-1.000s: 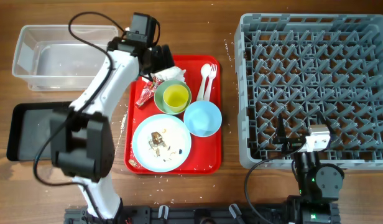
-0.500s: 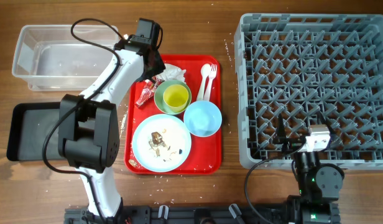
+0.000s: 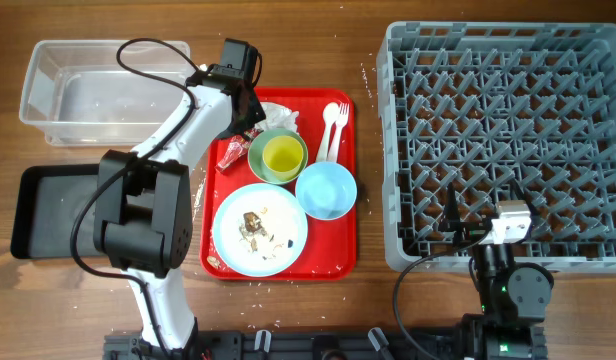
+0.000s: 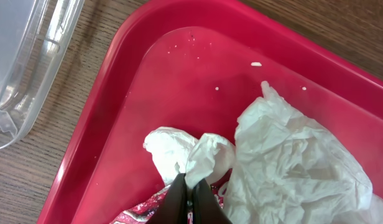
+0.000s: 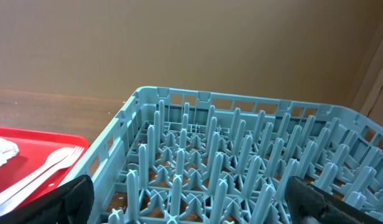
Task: Sort waste into correct bins and load items into the dishwasher rack
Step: 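Reach the left gripper to the white tissue on the red tray and grasp it, then carry the tissue with the left gripper into the clear plastic bin and release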
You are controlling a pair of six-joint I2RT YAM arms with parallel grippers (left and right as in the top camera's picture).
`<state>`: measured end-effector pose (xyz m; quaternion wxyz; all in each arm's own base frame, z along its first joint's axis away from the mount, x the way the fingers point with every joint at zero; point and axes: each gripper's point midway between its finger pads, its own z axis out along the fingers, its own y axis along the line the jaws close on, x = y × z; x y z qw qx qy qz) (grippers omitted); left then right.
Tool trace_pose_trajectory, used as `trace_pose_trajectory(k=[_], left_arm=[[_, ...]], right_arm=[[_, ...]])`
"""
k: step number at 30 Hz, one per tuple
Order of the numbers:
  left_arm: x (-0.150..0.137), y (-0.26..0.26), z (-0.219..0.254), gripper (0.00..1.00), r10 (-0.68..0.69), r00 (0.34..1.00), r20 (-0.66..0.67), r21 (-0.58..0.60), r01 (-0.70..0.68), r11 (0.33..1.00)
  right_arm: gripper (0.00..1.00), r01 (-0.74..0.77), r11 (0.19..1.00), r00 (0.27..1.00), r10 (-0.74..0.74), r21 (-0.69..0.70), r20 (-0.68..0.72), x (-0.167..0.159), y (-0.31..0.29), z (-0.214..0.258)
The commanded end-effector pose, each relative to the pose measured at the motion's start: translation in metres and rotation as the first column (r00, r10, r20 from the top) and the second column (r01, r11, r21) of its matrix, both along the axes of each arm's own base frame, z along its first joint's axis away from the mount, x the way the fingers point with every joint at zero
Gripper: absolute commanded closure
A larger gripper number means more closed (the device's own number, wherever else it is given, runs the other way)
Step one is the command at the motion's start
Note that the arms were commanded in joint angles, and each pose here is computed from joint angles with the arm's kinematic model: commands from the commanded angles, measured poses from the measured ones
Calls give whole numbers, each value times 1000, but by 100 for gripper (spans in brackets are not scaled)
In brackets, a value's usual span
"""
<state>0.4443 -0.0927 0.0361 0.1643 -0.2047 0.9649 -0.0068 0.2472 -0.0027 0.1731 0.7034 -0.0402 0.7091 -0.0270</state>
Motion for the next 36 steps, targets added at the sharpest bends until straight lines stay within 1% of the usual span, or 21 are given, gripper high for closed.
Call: trace_pose_trajectory(k=[1, 5, 7, 10, 12, 14, 17, 21, 24, 25, 26, 28, 29, 32, 36], left_arm=[[-2, 1, 4, 96, -1, 1000, 5, 13, 1, 1000], [2, 0, 59, 96, 1, 992, 122, -19, 1, 1000], [2, 0, 111, 96, 7, 971, 239, -49, 5, 999], [-2, 3, 164, 96, 21, 933, 360, -79, 9, 997], [-8, 10, 195, 96, 37, 904, 426, -82, -2, 997], [-12, 16, 211, 96, 51, 886, 462, -75, -18, 997], [-12, 27, 223, 96, 74, 862, 501, -44, -60, 997], [-3, 55, 238, 96, 133, 809, 573, 25, -179, 983], [4, 84, 253, 96, 192, 750, 634, 47, -284, 958], [7, 99, 259, 96, 219, 719, 659, 50, -333, 942], [9, 116, 266, 96, 250, 685, 684, 46, -382, 923], [11, 138, 271, 96, 286, 649, 705, 32, -432, 901], [14, 160, 270, 96, 323, 624, 712, 15, -473, 881], [21, 184, 257, 96, 358, 623, 695, 5, -501, 865], [32, 201, 211, 96, 388, 695, 605, -8, -482, 876]], right_arm=[[0, 14, 1000, 1000, -14, -9, 9, 0, -3, 2], [0, 14, 1000, 1000, -14, -10, 9, 0, -3, 2], [0, 14, 1000, 1000, -14, -10, 9, 0, -3, 2], [0, 14, 1000, 1000, -14, -10, 9, 0, -3, 2], [0, 14, 1000, 1000, -14, -9, 9, 0, -3, 2], [0, 14, 1000, 1000, -14, -10, 9, 0, -3, 2], [0, 14, 1000, 1000, -14, -10, 9, 0, -3, 2], [0, 14, 1000, 1000, -14, -10, 9, 0, -3, 2], [0, 14, 1000, 1000, -14, -9, 9, 0, -3, 2], [0, 13, 1000, 1000, -13, -10, 9, 0, -3, 2], [0, 14, 1000, 1000, -14, -10, 9, 0, -3, 2], [0, 14, 1000, 1000, -14, -10, 9, 0, -3, 2], [0, 14, 1000, 1000, -14, -10, 9, 0, -3, 2], [0, 14, 1000, 1000, -14, -10, 9, 0, -3, 2], [0, 14, 1000, 1000, -14, -10, 9, 0, -3, 2]])
